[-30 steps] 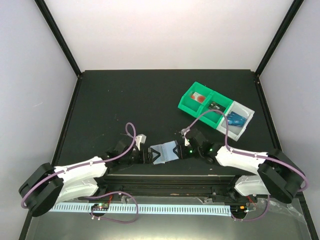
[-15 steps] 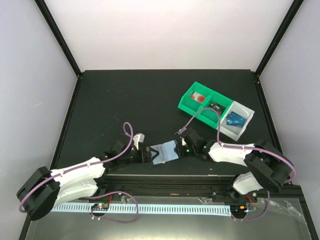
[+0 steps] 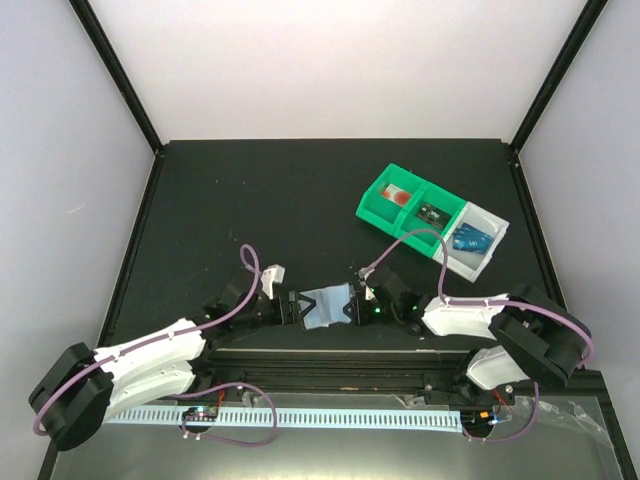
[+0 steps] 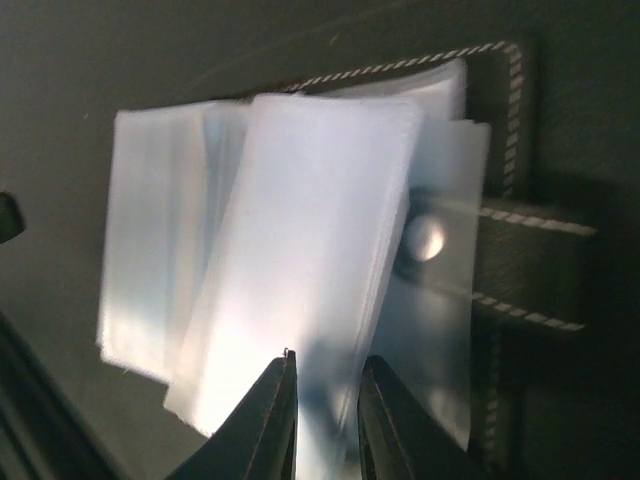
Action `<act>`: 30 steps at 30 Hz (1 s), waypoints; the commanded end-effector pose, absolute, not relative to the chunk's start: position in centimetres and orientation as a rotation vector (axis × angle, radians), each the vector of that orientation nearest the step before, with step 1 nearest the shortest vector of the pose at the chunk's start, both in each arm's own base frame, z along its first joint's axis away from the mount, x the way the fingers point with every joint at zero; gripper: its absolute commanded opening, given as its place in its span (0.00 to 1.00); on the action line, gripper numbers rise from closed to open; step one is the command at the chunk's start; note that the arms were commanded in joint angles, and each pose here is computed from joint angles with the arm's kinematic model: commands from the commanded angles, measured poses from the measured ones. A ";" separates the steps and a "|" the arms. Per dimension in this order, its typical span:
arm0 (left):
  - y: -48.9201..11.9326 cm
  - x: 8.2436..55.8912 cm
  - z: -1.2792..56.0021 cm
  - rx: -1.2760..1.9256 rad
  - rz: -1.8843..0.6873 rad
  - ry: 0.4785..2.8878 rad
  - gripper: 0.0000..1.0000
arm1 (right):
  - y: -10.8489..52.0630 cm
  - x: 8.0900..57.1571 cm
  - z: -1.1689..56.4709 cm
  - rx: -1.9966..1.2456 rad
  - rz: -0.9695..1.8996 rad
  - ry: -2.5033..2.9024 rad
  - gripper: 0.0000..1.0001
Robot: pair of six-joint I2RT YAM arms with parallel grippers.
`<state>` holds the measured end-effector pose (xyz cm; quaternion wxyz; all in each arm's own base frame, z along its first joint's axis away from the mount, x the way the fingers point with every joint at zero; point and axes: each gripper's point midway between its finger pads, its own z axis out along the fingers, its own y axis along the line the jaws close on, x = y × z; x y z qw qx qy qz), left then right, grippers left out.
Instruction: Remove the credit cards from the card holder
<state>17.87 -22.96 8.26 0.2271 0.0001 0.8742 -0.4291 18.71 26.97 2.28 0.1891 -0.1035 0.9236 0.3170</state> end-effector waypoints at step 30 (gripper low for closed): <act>-23.4 19.0 6.3 -0.004 -1.152 2.463 0.83 | 26.1 18.3 1.5 -0.326 0.747 2.632 0.29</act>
